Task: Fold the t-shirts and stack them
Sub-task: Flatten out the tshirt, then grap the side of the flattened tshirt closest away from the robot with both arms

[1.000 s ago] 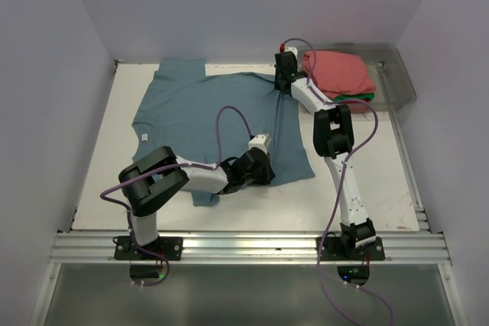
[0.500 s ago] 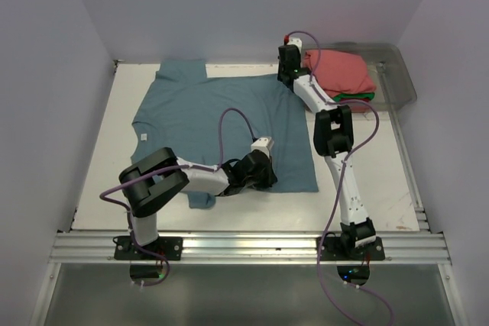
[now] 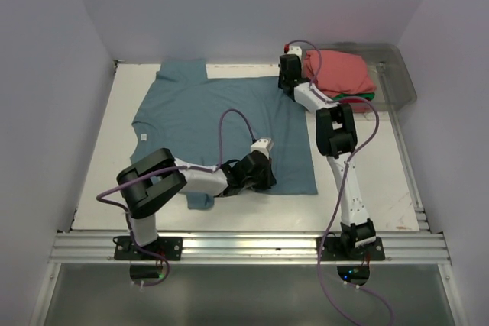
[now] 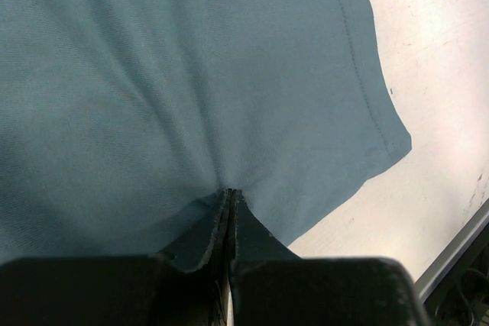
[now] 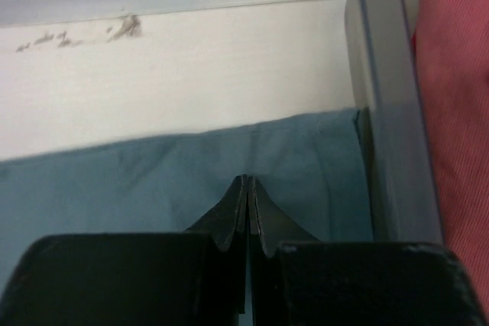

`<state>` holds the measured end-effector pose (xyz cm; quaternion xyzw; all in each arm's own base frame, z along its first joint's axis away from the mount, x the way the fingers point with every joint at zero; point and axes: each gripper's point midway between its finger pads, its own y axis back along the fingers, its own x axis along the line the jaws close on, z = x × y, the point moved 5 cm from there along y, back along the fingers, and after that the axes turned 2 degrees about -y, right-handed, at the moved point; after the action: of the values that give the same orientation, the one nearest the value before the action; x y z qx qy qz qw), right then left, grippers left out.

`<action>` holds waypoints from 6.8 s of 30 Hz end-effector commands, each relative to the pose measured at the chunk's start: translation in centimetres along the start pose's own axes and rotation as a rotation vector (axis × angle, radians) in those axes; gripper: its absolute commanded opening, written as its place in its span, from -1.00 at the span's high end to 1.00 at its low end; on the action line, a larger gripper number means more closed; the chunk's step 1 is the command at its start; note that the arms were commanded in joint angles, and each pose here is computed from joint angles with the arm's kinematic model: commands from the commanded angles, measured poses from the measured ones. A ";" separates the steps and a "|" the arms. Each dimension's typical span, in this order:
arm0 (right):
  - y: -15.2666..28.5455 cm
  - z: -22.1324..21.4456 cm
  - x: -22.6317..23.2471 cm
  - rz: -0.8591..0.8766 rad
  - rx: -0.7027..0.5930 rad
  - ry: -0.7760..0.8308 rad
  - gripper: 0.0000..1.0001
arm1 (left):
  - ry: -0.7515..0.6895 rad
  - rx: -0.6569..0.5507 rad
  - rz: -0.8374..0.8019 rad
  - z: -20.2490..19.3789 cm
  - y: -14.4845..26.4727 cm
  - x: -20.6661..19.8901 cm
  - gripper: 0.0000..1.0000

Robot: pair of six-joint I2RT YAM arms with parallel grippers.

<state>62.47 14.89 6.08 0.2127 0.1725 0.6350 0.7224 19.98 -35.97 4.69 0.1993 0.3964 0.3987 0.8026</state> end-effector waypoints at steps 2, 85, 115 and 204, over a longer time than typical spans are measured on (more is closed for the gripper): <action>7.5 10.1 0.4 0.110 -0.329 -0.079 1.00 | -0.070 0.107 0.144 -2.6 1.6 2.9 1.00; 38.8 -23.8 -9.8 -0.324 0.535 0.056 1.00 | 0.069 -0.081 0.796 8.6 14.2 20.2 -0.02; 40.0 -21.8 -10.3 -0.274 0.484 0.038 1.00 | 0.123 -0.136 0.757 9.5 15.2 19.2 0.54; 39.6 -24.8 -8.7 -0.025 0.708 -0.249 1.00 | 0.412 -0.593 0.931 11.2 40.5 13.9 1.00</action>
<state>15.81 12.73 5.94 0.5166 0.2853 0.4992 0.6345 14.38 -1.06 30.58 0.0488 0.3000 0.8224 0.4809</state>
